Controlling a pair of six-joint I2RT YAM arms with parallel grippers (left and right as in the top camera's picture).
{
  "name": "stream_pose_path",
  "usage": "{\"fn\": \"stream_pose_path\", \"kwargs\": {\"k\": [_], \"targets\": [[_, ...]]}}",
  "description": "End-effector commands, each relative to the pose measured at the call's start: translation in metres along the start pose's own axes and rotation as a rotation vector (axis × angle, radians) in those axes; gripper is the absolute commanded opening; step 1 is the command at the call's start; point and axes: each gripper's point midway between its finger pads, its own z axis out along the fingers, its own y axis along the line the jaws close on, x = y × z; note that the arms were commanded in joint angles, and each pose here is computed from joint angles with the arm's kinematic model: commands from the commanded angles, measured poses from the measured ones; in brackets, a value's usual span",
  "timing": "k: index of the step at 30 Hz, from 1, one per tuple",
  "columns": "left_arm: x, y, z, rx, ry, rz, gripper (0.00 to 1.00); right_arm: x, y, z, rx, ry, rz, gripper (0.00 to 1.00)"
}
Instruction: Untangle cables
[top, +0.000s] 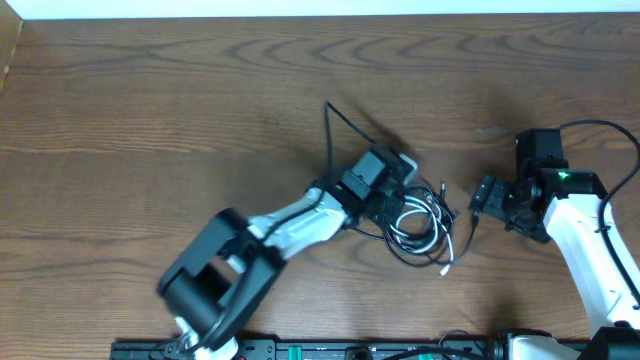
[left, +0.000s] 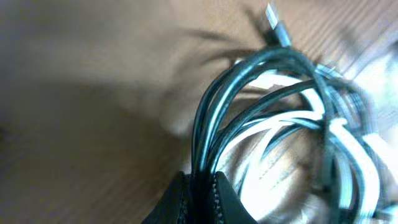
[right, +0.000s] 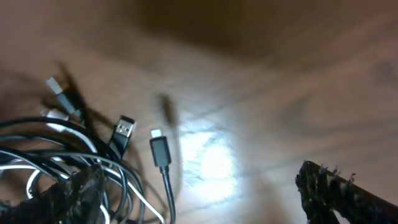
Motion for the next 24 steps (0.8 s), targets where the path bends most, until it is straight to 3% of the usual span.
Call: {"fn": "stream_pose_path", "kwargs": {"k": [1, 7, 14, 24], "targets": [[-0.058, 0.004, -0.065, -0.002, -0.205, -0.073, 0.07, 0.002, 0.038, -0.008, -0.214, 0.016, -0.163, 0.98], [-0.096, -0.015, -0.144, 0.096, -0.384, -0.062, 0.07, 0.007, 0.105, -0.038, -0.635, -0.009, -0.39, 0.99], [-0.109, -0.011, -0.186, 0.09, -0.474, -0.09, 0.07, -0.001, 0.112, -0.042, -0.666, -0.037, -0.37, 0.99], [-0.13, -0.03, -0.212, 0.203, -0.575, -0.12, 0.08, 0.012, 0.142, -0.072, -0.905, -0.004, -0.419, 0.99]]}}
